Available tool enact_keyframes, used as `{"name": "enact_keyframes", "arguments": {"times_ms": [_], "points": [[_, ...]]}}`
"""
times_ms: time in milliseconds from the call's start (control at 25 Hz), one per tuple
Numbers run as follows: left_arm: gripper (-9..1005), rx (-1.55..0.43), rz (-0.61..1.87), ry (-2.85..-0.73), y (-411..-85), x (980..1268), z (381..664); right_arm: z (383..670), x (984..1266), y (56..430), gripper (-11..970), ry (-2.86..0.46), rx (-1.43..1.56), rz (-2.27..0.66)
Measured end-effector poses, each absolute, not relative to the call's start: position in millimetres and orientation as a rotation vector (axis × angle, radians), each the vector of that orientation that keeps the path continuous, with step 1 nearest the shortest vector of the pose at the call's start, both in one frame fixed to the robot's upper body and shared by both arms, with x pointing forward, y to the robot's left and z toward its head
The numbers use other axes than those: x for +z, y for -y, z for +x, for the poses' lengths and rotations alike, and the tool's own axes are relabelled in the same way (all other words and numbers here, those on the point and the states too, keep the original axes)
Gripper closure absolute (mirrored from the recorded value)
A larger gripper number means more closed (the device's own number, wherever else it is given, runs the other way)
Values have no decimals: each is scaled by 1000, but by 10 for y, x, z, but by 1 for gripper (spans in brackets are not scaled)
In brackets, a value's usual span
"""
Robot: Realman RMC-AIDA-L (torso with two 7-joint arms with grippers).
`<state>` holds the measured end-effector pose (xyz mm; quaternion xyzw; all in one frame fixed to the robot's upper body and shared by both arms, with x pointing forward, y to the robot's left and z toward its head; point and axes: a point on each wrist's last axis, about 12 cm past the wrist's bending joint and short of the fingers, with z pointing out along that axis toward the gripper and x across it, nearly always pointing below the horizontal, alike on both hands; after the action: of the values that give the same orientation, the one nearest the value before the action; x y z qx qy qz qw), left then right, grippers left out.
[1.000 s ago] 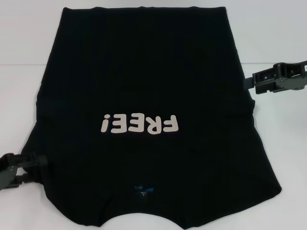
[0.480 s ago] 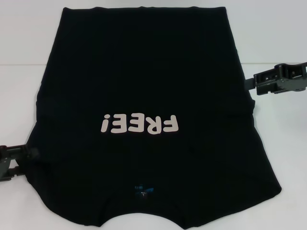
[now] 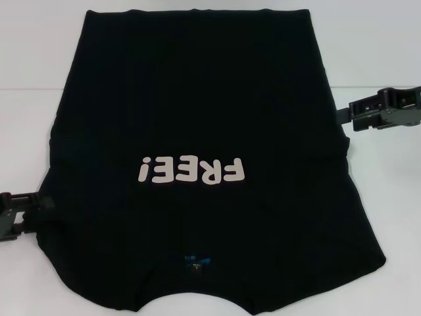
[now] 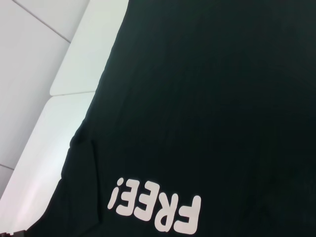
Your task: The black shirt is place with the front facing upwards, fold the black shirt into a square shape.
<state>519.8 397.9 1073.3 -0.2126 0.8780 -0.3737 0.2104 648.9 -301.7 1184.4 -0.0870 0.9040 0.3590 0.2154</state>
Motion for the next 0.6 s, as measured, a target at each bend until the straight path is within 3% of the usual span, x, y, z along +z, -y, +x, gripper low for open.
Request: {"name": "enact_keyframes", "arguments": {"times_ms": [480, 600], "points": [[468, -1025, -571, -2461, -3980, 10732, 5192, 6487, 11843, 3026, 374, -2507, 996, -236], [590, -1022, -557, -2463, -3975, 10736, 5199, 6484, 11843, 3040, 375, -2507, 994, -233]]}}
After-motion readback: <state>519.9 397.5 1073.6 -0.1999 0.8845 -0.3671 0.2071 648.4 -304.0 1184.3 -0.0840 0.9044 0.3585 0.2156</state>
